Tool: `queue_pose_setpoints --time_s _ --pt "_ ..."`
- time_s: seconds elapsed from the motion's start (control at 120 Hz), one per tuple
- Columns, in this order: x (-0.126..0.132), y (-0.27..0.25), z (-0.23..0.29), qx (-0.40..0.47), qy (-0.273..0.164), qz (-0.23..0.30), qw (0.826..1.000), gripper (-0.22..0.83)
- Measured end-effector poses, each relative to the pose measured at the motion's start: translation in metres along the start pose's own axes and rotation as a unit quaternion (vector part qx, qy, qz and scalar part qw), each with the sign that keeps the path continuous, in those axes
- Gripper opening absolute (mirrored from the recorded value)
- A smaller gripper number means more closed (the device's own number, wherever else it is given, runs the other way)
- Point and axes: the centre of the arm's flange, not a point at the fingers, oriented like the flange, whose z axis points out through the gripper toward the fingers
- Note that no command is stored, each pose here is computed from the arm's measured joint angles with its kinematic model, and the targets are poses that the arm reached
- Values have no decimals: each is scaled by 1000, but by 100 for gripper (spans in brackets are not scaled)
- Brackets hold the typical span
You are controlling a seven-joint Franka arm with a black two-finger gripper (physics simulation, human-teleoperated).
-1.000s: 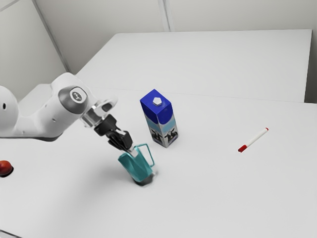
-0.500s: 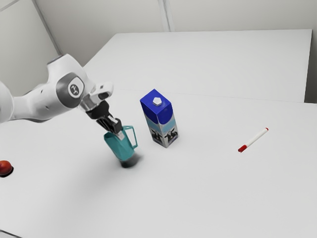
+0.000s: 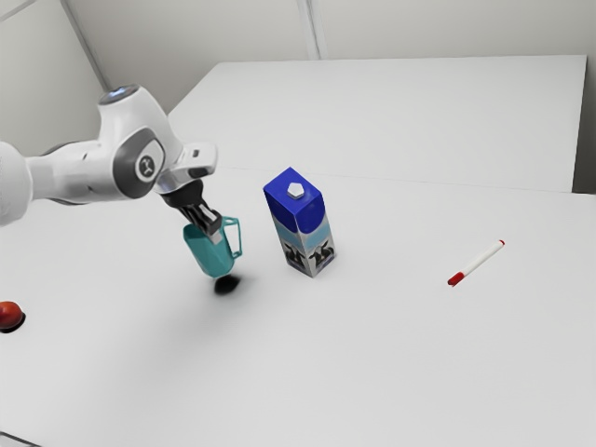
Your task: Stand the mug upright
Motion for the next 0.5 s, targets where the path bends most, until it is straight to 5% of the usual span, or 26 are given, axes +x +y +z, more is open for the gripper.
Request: queue_pose_setpoints --time_s 0.5 --pt "-7 -17 30 20 -5 -17 1000 -17"
